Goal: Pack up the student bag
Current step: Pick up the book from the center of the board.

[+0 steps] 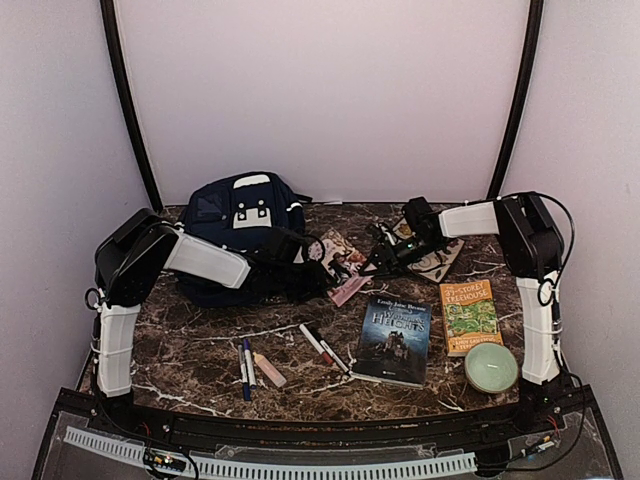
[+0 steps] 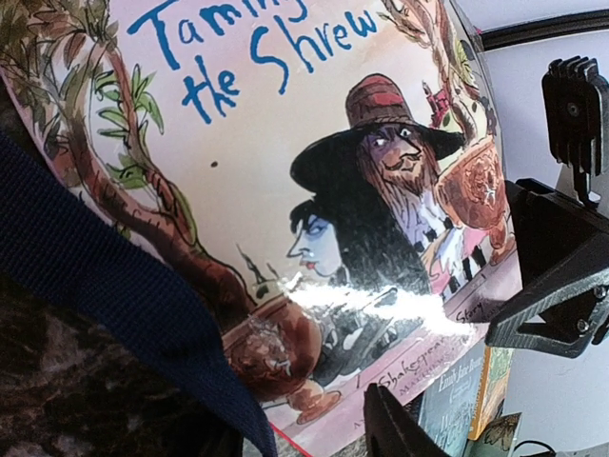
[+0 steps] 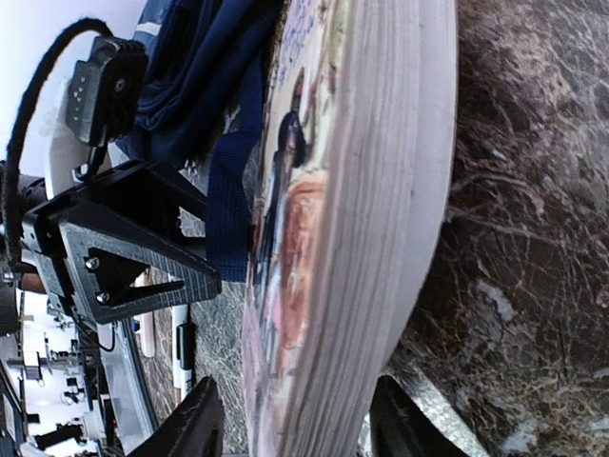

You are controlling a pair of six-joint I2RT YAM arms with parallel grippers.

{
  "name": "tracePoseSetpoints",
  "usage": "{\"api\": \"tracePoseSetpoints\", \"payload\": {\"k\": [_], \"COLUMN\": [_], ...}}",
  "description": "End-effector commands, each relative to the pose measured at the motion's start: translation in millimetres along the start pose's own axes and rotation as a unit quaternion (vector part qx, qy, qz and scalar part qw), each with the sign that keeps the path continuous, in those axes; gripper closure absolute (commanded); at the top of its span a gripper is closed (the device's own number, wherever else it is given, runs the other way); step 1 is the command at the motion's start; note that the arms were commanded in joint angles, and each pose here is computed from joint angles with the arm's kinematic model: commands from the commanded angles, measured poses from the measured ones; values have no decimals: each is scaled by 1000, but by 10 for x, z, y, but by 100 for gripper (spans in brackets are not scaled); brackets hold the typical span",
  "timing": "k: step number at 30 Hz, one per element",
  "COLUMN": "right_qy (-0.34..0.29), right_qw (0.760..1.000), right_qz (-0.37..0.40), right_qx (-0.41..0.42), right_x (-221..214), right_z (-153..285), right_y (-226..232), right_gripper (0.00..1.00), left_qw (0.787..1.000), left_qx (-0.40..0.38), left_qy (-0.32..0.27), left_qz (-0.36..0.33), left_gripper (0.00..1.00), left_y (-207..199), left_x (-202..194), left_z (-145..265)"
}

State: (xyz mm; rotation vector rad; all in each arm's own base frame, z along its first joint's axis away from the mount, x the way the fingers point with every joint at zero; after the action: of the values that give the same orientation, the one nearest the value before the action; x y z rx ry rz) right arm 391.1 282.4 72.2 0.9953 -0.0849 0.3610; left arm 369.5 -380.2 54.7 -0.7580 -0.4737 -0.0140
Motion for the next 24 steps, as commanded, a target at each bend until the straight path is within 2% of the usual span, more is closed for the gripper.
{"api": "tracePoseSetpoints", "payload": {"k": [1,6,16,24], "right_qy": [0,16,67,32], "right_qw": [999,998,986,993], "right_qz": [27,36,85,52], "right_qx": [41,44,124,97], "right_x": [33,54,-65,94], "right_z": [13,-93,-282,-175], "right_y": [225,179,535,432], "right_gripper": [43,35,33,37], "left_qw": [998,998,999,999], "left_qx": [53,52,42,42], "left_qy": [26,27,24,27], "left_qz": [0,-2,-17,-18], "left_gripper": [54,54,54,54], "left_y": [327,320,279,276], "left_x": [-221,-219,-197,-201], "left_z": [-71,-73,-74,-71]}}
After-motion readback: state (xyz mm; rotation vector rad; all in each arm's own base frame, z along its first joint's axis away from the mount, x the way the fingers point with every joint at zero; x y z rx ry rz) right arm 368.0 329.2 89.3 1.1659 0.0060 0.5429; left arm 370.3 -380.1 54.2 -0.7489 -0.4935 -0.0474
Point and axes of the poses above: each gripper's point midway between its finger pads, its own z axis back along the fingers, its own y axis along the line the jaws close on, x = y × z, the point moved 3 cm from there along z, back along the fingers, and after that the axes turned 8 degrees about -z, right-handed, at the moved point
